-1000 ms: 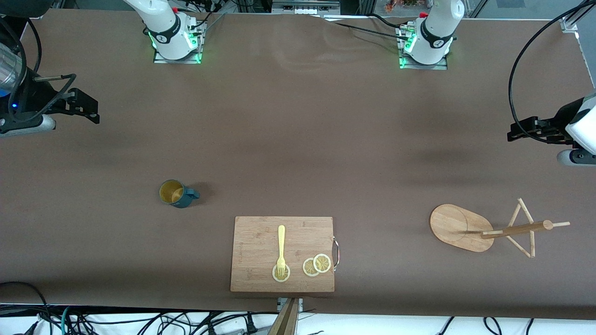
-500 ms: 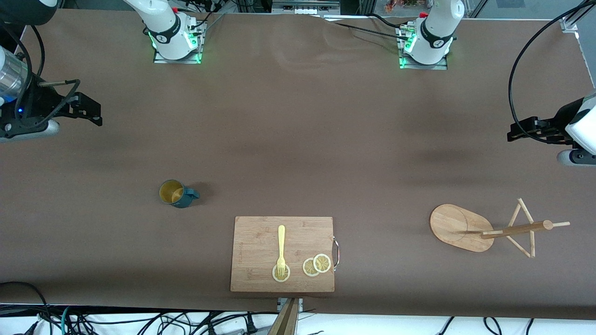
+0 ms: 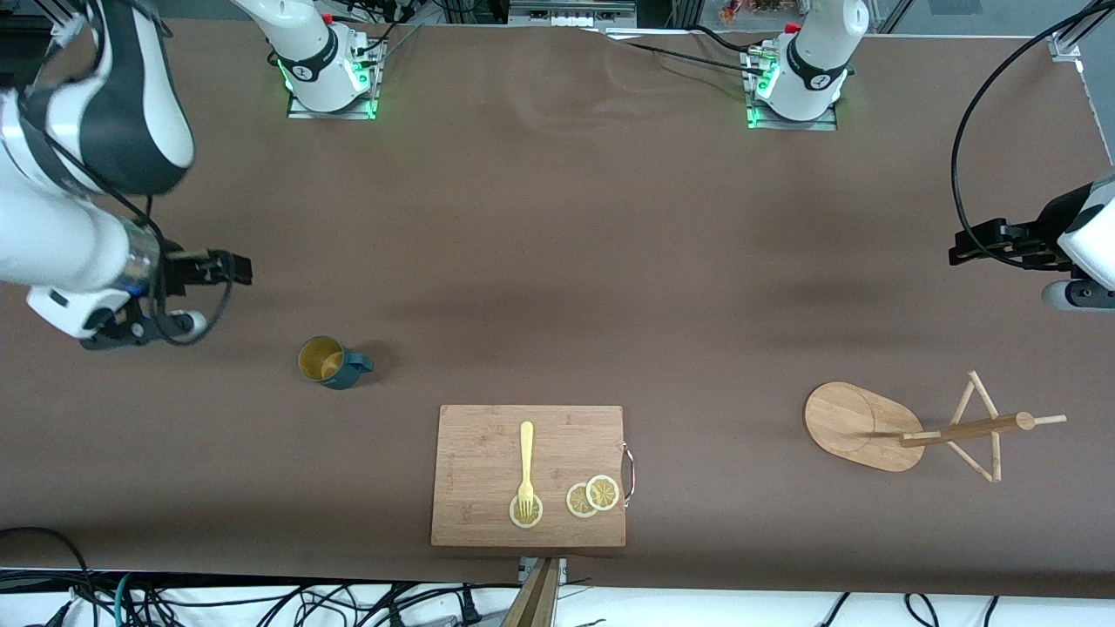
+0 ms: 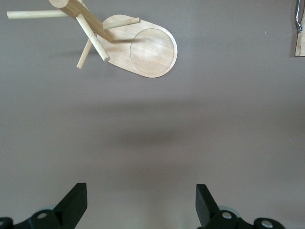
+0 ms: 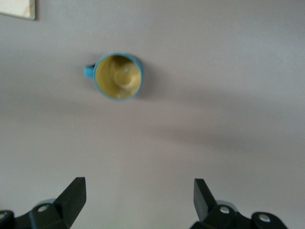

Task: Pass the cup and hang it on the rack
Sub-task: 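Reach the right gripper down to the teal mug rim and grasp it, then carry the teal mug with the right gripper toward the table middle, then release the mug and withdraw the right gripper while the left gripper approaches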

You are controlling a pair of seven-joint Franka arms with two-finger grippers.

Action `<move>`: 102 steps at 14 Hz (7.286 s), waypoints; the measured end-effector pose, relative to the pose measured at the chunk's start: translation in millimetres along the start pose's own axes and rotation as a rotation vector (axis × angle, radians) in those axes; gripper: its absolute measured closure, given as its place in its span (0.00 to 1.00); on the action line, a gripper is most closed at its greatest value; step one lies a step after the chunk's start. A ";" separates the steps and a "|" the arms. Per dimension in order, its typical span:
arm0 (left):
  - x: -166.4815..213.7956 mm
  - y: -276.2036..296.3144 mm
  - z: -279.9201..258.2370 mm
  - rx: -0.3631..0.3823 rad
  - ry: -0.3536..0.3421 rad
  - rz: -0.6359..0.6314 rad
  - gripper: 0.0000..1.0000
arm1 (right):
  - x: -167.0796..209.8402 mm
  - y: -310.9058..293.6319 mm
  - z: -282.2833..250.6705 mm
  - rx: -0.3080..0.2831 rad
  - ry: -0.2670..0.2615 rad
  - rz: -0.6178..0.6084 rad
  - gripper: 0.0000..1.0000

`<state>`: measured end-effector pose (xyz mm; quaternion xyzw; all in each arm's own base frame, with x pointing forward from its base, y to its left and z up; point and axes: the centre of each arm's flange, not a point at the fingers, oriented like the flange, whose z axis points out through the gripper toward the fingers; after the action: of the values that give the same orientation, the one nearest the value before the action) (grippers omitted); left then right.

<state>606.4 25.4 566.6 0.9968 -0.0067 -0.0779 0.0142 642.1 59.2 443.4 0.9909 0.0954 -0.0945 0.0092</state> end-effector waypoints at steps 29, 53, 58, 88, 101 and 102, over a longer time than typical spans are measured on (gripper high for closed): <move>0.1 0.1 -0.1 0.000 0.000 0.000 0.00 | 54.9 -5.2 194.7 0.059 0.107 0.072 0.79; 0.0 2.7 0.1 0.001 -0.003 0.004 0.00 | 24.9 -431.0 107.1 0.143 0.055 0.482 0.96; -0.2 2.0 0.3 0.001 -0.005 0.003 0.00 | -7.8 -520.8 125.7 0.157 0.067 0.501 0.96; -9.1 19.6 146.5 -0.287 -0.167 0.944 0.00 | -15.4 -357.6 -111.3 0.188 0.221 0.553 0.00; -34.4 82.4 306.7 -0.571 0.374 1.301 0.00 | -133.2 14.5 -163.9 0.056 0.119 0.207 0.00; -39.7 85.4 319.5 -0.577 0.429 1.313 0.00 | -138.6 9.5 -161.0 0.048 0.124 0.198 0.00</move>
<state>516.6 -68.1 259.8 0.7379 -0.5766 0.1440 0.3198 540.3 29.7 627.7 0.9993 -0.0048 -0.0341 -0.0112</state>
